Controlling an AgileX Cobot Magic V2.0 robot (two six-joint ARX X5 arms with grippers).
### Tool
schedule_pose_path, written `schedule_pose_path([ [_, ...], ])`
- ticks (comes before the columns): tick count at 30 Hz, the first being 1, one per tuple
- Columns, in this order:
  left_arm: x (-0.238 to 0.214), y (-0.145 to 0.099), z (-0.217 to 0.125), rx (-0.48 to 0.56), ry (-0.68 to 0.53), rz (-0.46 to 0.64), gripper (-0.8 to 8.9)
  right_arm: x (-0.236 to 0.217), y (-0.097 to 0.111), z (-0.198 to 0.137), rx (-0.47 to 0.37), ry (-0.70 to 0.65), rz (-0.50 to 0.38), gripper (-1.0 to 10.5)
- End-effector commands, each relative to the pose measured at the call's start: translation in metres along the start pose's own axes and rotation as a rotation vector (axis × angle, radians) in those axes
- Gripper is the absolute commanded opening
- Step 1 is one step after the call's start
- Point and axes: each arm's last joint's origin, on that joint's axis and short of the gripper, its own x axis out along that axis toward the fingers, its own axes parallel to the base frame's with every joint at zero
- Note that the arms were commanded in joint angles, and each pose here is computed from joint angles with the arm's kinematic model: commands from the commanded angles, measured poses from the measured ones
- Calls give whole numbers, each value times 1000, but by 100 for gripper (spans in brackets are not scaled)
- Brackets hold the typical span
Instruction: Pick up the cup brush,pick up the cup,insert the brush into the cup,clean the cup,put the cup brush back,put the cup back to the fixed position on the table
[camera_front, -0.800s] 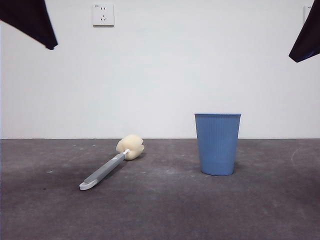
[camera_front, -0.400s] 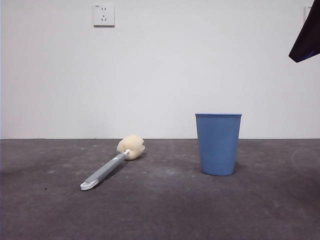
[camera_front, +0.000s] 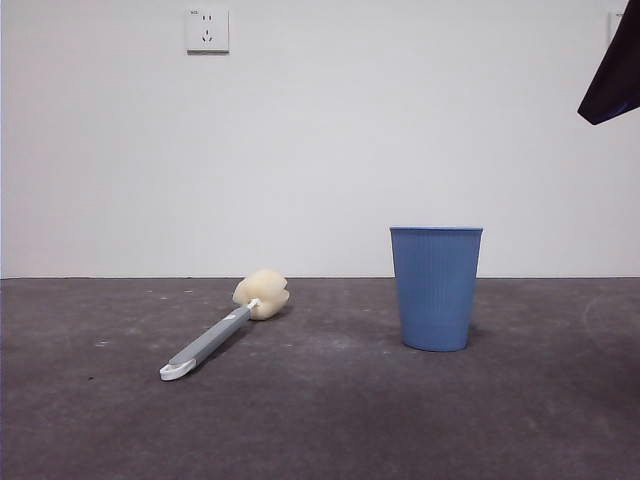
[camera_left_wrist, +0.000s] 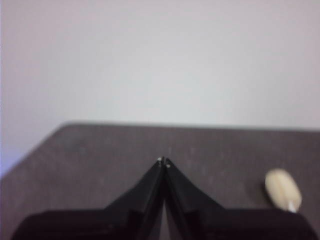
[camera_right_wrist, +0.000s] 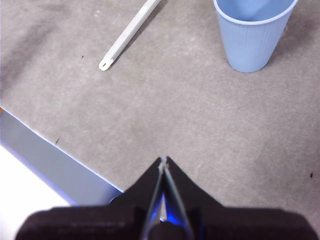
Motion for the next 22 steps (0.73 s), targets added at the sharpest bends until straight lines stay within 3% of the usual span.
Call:
schedule_pose_path([
  [1,0,2,-28,3,29,1,-3,-1,1,1,7,-8,0,2],
  [9,0,4,-69,-30,92,6,-3,-1,1,1,7,-8,0,2],
  [17,-4,5,-82,-29,214,16,-3,-1,1,1,7,-8,0,2],
  [22,-4,5,-82,-26,211,13,-3,-1,1,1,7,-8,0,2],
])
